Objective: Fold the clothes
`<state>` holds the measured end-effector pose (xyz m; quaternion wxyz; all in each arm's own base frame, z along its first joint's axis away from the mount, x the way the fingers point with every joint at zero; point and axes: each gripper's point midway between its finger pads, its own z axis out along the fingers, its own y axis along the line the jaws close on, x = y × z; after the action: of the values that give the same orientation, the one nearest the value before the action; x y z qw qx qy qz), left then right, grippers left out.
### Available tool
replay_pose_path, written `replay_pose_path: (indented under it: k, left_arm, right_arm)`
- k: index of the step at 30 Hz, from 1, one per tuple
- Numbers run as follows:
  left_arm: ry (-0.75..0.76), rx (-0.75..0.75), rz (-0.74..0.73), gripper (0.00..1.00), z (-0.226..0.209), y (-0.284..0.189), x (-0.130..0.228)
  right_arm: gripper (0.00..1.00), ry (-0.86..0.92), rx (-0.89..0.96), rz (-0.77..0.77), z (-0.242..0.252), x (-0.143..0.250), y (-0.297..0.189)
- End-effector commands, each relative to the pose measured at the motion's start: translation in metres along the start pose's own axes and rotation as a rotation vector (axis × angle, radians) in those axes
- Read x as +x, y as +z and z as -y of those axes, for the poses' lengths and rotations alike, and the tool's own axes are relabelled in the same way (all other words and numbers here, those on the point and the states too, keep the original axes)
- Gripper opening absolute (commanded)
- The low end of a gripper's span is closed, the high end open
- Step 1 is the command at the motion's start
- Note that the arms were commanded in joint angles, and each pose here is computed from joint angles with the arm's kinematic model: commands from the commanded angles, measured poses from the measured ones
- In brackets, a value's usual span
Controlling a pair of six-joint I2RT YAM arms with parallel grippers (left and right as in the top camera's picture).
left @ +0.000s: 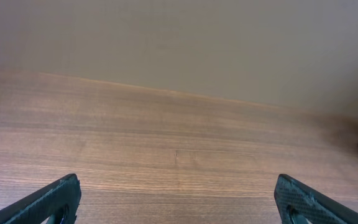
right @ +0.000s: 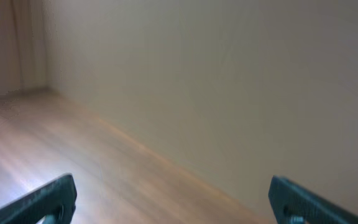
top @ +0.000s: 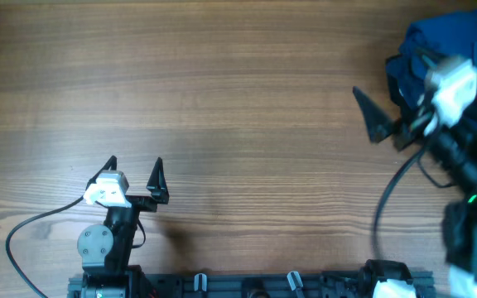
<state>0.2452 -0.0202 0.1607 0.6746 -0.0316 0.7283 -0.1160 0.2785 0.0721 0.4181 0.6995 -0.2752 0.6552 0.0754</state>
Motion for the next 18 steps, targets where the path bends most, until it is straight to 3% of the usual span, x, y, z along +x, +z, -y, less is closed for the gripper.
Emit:
replay_pose_path:
  k: [1, 2, 5, 7, 13, 18]
  left_arm:
    - [-0.005, -0.009, 0.003, 1.00, -0.002, 0.000, 0.001]
    - [-0.005, -0.009, 0.003, 1.00, -0.002, 0.000, 0.001]
    - [-0.005, -0.009, 0.003, 1.00, -0.002, 0.000, 0.001]
    - [-0.005, -0.009, 0.003, 1.00, -0.002, 0.000, 0.001]
    - [-0.005, -0.009, 0.003, 1.00, -0.002, 0.000, 0.001]
    - [-0.005, -0.009, 0.003, 1.00, -0.002, 0.000, 0.001]
  right_arm:
    - [1.00, -0.071, 0.100, 0.029, -0.010, 0.049, -0.010]
    - [1.00, -0.056, 0.117, 0.061, -0.015, 0.061, -0.014]
    - [1.00, 0.250, 0.253, 0.079, -0.008, 0.107, -0.025]
    - [1.00, 0.356, 0.292, 0.075, -0.012, 0.136, -0.030]
    - [1.00, 0.356, 0.282, 0.070, -0.034, 0.181, -0.039]
    - [1.00, 0.332, 0.279, 0.109, -0.045, 0.197, -0.047]
